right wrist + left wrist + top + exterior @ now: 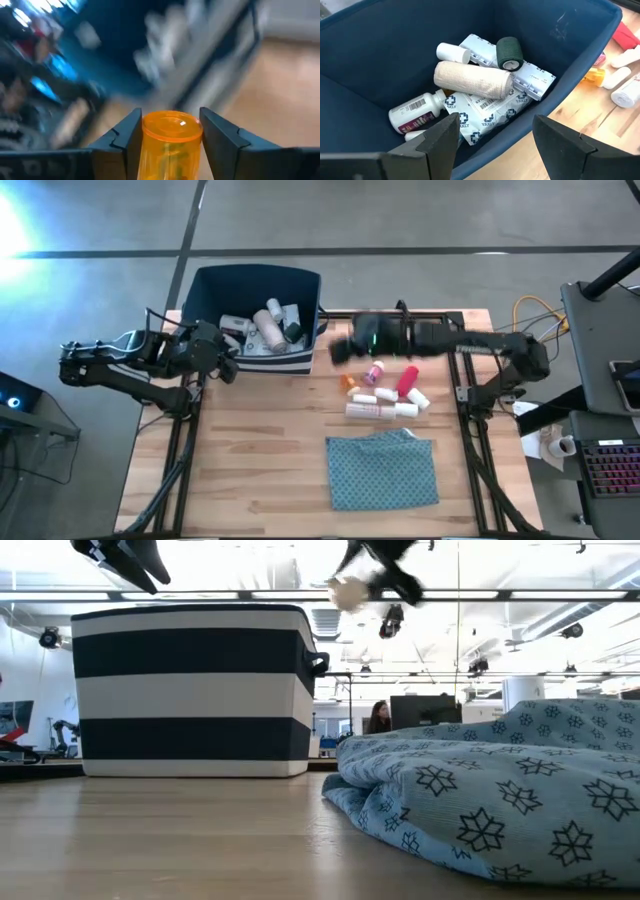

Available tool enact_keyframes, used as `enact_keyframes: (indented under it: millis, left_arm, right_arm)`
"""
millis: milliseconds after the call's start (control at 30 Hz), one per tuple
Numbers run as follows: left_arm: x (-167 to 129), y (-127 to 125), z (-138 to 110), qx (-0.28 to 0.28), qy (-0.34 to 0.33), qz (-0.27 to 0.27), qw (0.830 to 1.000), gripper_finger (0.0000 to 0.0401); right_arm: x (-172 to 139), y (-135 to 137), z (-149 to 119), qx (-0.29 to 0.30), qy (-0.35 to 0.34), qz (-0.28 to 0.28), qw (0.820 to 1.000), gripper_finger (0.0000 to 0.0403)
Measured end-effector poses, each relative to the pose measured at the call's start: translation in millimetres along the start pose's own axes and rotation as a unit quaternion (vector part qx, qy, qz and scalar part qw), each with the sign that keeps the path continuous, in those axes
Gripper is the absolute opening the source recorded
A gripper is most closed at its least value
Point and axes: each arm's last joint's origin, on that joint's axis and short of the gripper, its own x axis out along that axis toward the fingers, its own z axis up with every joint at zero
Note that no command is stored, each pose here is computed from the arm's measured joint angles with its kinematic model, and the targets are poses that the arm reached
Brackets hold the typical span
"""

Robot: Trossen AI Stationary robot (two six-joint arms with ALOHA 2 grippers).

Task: Pick & place medical supplies in basket/bin
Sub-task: Put the orange pill bottle into the blue bin

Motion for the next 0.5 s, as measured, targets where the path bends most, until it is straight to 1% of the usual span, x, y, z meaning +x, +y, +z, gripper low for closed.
enact_keyframes:
  millis: [100,133,200,267,367,433,500]
  left_arm:
    - [0.1,-0.2,0.0,0.0,0.0,0.0,1.0,0.023]
    - [0.2,-0.3,0.1,0.0,0.0,0.0,1.0,0.023]
    - [0.3,-0.5,0.1,0.0,0.0,0.0,1.0,0.023]
    - [0.3,-0.8,0.6,-0.002,-0.002,-0.001,1.0,0.023]
    - [0.2,-1.5,1.7,-0.007,-0.008,-0.002,1.0,0.023]
    - [0.2,-1.7,2.0,-0.008,-0.009,-0.003,1.0,0.023]
    - [0.2,-1.7,2.0,-0.008,-0.01,-0.003,1.0,0.023]
  right_arm:
    - [10.7,8.5,48.7,-0.019,-0.065,0.034,0.997,0.0152]
    - [18.1,8.7,62.2,-0.026,-0.076,0.033,0.996,0.0152]
    - [37.0,9.2,87.6,-0.043,-0.076,0.047,0.995,0.0155]
    - [61.2,8.6,107.4,-0.046,-0.059,0.073,0.994,0.0177]
    - [96.7,8.5,126.8,-0.064,-0.041,0.104,0.992,0.0219]
    - [115.9,7.8,132.6,-0.071,-0.025,0.1,0.992,0.0246]
    - [128.5,5.6,133.9,-0.071,-0.001,0.08,0.994,0.0271]
